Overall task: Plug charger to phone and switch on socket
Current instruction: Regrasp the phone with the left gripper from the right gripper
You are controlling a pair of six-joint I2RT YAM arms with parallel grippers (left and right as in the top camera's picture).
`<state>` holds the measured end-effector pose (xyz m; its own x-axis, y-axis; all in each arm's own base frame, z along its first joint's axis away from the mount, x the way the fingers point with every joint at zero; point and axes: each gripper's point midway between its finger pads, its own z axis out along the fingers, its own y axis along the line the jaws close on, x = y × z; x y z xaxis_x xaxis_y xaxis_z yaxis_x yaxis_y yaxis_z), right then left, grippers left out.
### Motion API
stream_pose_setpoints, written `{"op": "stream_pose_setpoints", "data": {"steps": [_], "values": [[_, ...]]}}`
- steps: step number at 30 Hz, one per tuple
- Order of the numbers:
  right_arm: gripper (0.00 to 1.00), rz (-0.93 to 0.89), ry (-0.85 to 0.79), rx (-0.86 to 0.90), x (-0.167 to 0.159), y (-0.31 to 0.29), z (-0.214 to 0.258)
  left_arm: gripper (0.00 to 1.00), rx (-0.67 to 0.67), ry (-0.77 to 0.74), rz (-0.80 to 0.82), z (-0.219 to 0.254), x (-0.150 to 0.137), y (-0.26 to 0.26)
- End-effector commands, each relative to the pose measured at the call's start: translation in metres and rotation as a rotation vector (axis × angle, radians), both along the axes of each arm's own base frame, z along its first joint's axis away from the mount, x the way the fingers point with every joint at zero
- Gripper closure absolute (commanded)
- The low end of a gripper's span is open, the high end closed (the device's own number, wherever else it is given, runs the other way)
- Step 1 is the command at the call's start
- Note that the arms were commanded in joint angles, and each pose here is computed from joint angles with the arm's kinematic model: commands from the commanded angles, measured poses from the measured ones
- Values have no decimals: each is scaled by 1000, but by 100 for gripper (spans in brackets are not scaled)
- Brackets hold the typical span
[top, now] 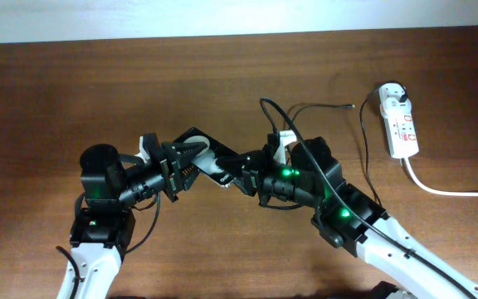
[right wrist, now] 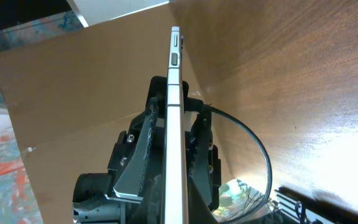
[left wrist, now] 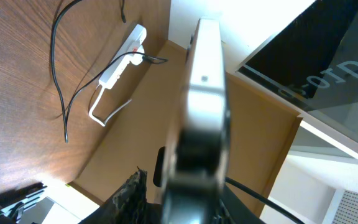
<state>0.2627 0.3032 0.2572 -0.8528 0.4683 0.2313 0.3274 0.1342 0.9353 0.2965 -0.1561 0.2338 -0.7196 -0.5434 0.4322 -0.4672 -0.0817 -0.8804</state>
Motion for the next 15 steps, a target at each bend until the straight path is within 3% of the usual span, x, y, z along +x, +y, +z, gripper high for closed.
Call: {"op": "stream_pose_setpoints", "data": {"steps": [1,7,15], "values": [[96,-46,-23,3,7,-1,5,68,-12,4,-19,2,-2,-3],[96,-70,53,9,13,3,-9,73,-15,4,-28,3,-4,-4],[96,23,17,62,5,27,-4,75,-10,3,-14,2,-2,-3]]}}
